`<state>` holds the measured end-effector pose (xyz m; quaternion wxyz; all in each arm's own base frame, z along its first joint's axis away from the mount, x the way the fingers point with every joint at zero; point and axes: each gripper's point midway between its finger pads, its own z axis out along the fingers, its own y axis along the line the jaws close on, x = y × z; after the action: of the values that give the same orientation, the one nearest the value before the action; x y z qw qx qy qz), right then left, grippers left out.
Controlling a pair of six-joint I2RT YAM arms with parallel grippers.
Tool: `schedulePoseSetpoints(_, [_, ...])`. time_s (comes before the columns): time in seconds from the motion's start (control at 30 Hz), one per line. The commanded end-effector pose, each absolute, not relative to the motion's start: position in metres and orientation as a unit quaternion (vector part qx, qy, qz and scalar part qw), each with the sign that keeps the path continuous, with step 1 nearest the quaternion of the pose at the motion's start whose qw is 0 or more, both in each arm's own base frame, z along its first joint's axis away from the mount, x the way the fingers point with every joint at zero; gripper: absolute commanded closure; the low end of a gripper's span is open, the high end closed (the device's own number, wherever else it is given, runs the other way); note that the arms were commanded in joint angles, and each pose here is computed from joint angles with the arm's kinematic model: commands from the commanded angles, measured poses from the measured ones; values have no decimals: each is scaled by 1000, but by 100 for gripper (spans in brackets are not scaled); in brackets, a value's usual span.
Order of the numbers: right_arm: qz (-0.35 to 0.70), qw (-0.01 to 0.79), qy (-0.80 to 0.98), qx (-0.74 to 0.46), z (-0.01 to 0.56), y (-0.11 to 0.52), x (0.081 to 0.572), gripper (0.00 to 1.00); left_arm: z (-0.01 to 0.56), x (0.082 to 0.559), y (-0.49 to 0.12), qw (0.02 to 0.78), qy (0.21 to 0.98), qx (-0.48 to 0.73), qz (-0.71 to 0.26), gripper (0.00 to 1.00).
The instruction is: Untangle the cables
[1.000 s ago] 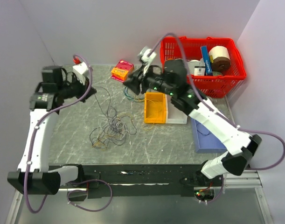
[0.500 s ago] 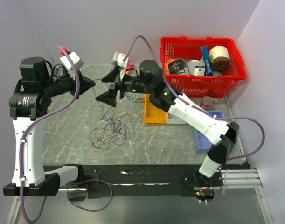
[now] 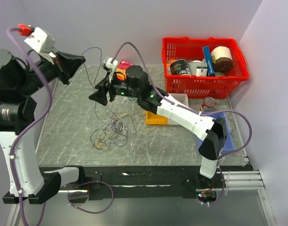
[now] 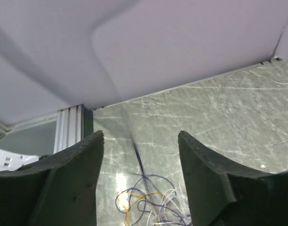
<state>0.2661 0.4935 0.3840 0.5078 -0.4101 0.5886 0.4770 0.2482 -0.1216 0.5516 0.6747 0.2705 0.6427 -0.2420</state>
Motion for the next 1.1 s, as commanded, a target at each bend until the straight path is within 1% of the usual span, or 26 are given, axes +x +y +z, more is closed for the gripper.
schedulePoseSetpoints(0.0, [484, 537, 578, -378, 401, 494, 274, 34, 586, 246, -123, 704, 615, 234, -265, 99])
schedulePoseSetpoints(0.17, [474, 542, 581, -380, 396, 489, 275, 36, 584, 255, -119, 708, 618, 225, -257, 99])
schedulePoseSetpoints(0.2, [476, 540, 579, -383, 395, 489, 273, 41, 585, 256, -119, 708, 619, 222, -257, 99])
schedulePoseSetpoints(0.23, [477, 539, 578, -385, 395, 489, 272, 41, 584, 256, -119, 708, 619, 222, -258, 99])
schedulePoseSetpoints(0.33, [489, 534, 571, -387, 399, 492, 269, 41, 587, 258, -120, 710, 616, 219, -262, 99])
schedulePoseSetpoints(0.37, [493, 531, 570, -387, 399, 495, 268, 45, 588, 258, -120, 710, 614, 220, -264, 99])
schedulePoseSetpoints(0.4, [494, 529, 571, -387, 399, 495, 269, 52, 589, 258, -121, 709, 615, 218, -269, 99])
schedulePoseSetpoints(0.43, [494, 528, 573, -384, 399, 496, 270, 61, 589, 259, -121, 709, 614, 218, -269, 99])
schedulePoseSetpoints(0.47, [494, 528, 577, -381, 398, 496, 272, 80, 591, 257, -121, 711, 613, 218, -267, 99])
schedulePoseSetpoints(0.53, [485, 532, 585, -373, 396, 494, 275, 98, 590, 260, -118, 714, 615, 213, -258, 99])
schedulePoseSetpoints(0.57, [480, 535, 589, -369, 396, 490, 277, 100, 590, 259, -116, 716, 616, 213, -251, 99])
schedulePoseSetpoints(0.67, [463, 545, 606, -349, 402, 469, 289, 100, 579, 271, -105, 718, 631, 195, -220, 99])
schedulePoseSetpoints(0.73, [439, 553, 625, -334, 407, 446, 305, 100, 556, 291, -94, 709, 657, 168, -194, 99])
schedulePoseSetpoints(0.77, [425, 573, 622, -323, 427, 430, 309, 100, 547, 297, -90, 707, 663, 165, -181, 97])
schedulePoseSetpoints(0.8, [409, 587, 622, -317, 438, 417, 318, 100, 525, 311, -86, 693, 682, 157, -173, 95])
schedulePoseSetpoints(0.83, [386, 594, 628, -322, 444, 401, 319, 100, 515, 317, -82, 689, 690, 150, -163, 90])
schedulePoseSetpoints(0.87, [379, 616, 614, -317, 472, 390, 318, 100, 504, 321, -81, 683, 696, 156, -157, 73])
schedulePoseSetpoints(0.9, [367, 629, 610, -313, 485, 380, 320, 100, 480, 329, -82, 664, 714, 157, -159, 61])
schedulePoseSetpoints(0.93, [353, 640, 608, -311, 497, 368, 323, 100, 472, 332, -83, 658, 718, 159, -162, 47])
schedulePoseSetpoints(0.97, [349, 654, 599, -302, 521, 354, 318, 100, 462, 331, -90, 650, 717, 190, -168, 29])
schedulePoseSetpoints(1.03, [321, 684, 585, -295, 547, 330, 317, 100, 435, 330, -98, 622, 729, 214, -189, 20])
schedulePoseSetpoints(1.07, [315, 695, 578, -289, 562, 318, 313, 100, 428, 326, -105, 613, 727, 233, -204, 13])
